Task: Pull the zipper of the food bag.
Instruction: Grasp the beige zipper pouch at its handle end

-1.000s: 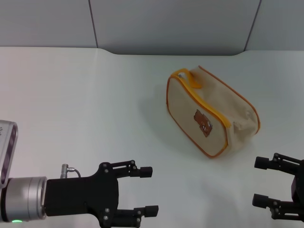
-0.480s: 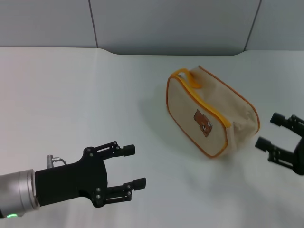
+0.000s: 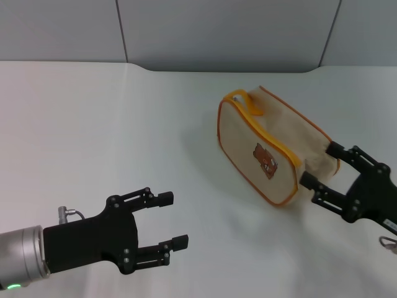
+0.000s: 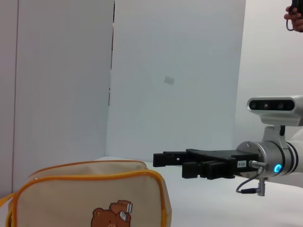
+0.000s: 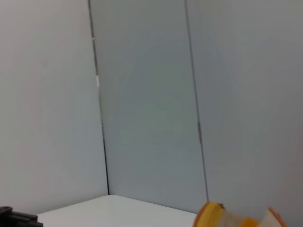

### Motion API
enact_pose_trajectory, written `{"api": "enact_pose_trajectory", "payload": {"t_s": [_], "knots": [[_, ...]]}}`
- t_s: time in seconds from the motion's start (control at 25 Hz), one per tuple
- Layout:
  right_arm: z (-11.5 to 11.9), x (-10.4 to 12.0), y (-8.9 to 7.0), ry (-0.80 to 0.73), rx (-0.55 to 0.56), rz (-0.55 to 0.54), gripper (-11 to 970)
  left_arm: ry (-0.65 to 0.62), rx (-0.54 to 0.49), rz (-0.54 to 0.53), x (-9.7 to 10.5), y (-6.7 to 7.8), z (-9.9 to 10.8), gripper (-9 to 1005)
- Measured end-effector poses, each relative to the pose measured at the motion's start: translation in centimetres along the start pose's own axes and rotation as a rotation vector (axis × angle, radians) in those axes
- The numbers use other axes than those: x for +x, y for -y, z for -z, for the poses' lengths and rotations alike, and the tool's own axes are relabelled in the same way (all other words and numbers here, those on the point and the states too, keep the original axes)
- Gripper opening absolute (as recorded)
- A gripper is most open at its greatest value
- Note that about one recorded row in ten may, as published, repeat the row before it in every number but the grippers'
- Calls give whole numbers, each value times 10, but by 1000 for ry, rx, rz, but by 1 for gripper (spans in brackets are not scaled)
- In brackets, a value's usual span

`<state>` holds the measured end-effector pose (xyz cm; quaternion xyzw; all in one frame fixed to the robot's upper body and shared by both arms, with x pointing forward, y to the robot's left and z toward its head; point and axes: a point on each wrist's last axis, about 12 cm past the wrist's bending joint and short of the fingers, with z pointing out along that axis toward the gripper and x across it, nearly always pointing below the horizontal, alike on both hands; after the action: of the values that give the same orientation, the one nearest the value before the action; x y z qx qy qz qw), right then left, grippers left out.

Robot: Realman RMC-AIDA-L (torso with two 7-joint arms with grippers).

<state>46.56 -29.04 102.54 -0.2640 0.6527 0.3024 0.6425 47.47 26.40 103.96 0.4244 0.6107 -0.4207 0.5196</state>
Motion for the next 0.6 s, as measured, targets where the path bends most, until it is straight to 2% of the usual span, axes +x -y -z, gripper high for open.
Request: {"api": "enact_pose_trajectory", "payload": {"t_s": [0.16, 0.28, 0.36, 0.6], "knots": [[-13, 4, -9, 18, -16, 61, 777, 3, 1, 2, 0, 1, -1, 760], [-20, 6, -11, 13, -13, 91, 770, 5, -1, 2, 0, 1, -1, 759], [-34, 9, -11, -19, -10, 120, 766, 7, -2, 2, 0, 0, -2, 759], [-45, 9, -11, -34, -27, 119, 752, 9, 0, -2, -1, -1, -3, 757]]}}
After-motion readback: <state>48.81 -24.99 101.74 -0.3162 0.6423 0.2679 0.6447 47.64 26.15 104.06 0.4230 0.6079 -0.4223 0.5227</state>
